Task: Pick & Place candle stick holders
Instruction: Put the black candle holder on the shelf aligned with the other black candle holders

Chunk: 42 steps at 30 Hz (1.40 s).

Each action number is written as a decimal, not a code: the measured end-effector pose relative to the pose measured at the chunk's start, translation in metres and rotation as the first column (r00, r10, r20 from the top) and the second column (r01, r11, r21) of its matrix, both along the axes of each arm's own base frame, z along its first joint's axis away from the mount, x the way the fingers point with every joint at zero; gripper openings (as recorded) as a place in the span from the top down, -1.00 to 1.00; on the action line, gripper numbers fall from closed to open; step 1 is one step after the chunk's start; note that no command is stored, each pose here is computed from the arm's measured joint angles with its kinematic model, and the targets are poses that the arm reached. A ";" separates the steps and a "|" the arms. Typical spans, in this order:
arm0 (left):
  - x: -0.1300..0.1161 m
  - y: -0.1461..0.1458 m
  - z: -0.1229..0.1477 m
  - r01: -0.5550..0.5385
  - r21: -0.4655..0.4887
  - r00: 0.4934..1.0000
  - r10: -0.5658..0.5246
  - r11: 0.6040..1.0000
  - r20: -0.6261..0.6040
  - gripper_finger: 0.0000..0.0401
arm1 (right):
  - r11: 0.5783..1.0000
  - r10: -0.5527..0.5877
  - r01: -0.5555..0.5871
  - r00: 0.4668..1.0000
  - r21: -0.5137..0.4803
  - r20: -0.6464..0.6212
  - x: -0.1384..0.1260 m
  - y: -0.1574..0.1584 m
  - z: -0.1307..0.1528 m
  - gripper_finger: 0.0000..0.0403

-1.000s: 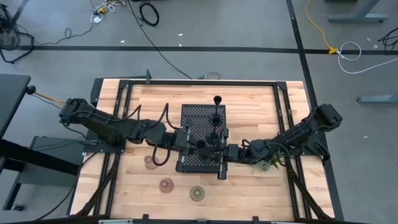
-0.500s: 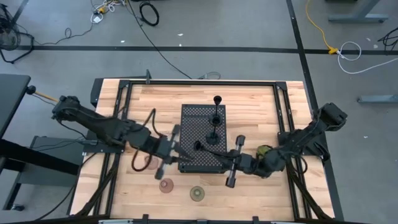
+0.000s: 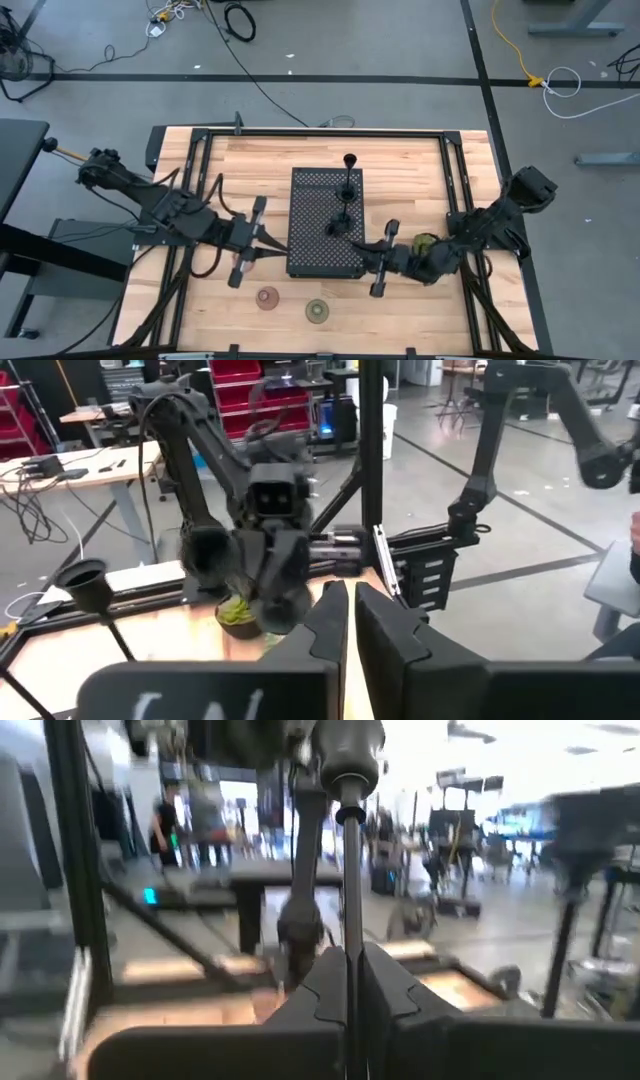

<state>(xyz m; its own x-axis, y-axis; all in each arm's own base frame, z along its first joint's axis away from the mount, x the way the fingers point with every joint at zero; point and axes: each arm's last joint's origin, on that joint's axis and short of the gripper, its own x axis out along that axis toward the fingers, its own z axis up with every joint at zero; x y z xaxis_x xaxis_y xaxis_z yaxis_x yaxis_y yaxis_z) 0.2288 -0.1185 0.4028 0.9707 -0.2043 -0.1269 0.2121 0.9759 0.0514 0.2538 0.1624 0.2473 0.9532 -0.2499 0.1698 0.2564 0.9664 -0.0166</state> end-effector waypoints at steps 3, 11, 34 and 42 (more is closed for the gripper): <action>-0.001 -0.001 0.000 -0.009 0.001 1.000 0.009 1.000 0.002 0.88 | 0.996 0.083 -0.080 0.993 -0.046 0.085 -0.005 -0.012 -0.008 0.99; 0.000 -0.001 0.001 -0.016 -0.004 1.000 0.016 1.000 0.014 0.89 | 0.964 0.232 -0.200 0.954 -0.173 0.188 0.021 -0.027 -0.037 0.99; 0.001 0.000 0.003 -0.042 -0.022 0.999 0.043 0.999 0.034 0.89 | 0.952 0.243 -0.206 0.958 -0.225 0.149 0.056 -0.032 -0.057 0.99; 0.001 0.000 0.003 -0.042 -0.023 0.999 0.043 0.999 0.033 0.89 | 0.950 0.241 -0.203 0.960 -0.238 0.143 0.058 -0.035 -0.059 0.99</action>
<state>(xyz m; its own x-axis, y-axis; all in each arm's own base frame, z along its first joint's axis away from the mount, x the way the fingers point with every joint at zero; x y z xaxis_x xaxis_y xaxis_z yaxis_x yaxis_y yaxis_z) 0.2294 -0.1188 0.4061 0.9821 -0.1653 -0.0901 0.1691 0.9849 0.0363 0.3118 0.1279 0.1881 0.9330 0.0265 0.3589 0.0527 0.9765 -0.2090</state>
